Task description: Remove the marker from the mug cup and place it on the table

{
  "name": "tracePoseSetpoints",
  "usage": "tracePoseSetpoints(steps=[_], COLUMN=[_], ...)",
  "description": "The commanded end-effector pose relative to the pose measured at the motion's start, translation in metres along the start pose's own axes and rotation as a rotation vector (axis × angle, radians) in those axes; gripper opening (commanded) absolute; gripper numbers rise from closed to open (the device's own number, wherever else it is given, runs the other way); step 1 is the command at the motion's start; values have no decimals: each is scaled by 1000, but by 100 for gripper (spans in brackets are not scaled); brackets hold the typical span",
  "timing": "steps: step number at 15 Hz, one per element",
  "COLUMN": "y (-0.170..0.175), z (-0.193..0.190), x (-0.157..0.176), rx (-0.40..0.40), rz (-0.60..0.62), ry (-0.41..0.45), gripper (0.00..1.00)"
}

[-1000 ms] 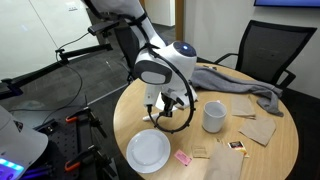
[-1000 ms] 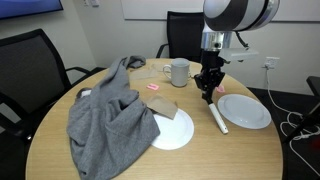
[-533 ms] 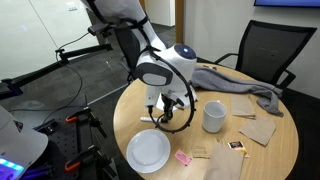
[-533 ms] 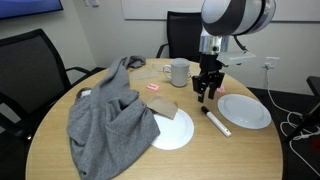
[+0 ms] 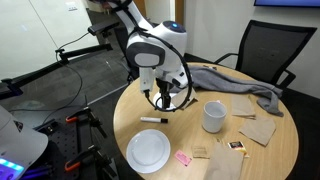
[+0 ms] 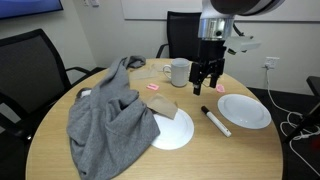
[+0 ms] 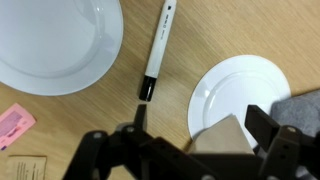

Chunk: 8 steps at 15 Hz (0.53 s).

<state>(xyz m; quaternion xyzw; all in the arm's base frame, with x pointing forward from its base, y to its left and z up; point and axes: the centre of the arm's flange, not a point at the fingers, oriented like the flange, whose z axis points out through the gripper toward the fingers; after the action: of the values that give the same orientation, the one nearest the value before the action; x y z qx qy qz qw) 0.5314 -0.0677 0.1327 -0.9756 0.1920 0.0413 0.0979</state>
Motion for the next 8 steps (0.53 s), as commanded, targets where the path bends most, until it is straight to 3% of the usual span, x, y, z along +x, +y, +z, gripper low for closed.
tracePoseSetpoints(steps=[1, 8], y=[-9, -18], z=[-59, -134], x=[-48, -100], rx=[-36, -39], rz=[-52, -129], ry=[68, 207], gripper=[100, 100])
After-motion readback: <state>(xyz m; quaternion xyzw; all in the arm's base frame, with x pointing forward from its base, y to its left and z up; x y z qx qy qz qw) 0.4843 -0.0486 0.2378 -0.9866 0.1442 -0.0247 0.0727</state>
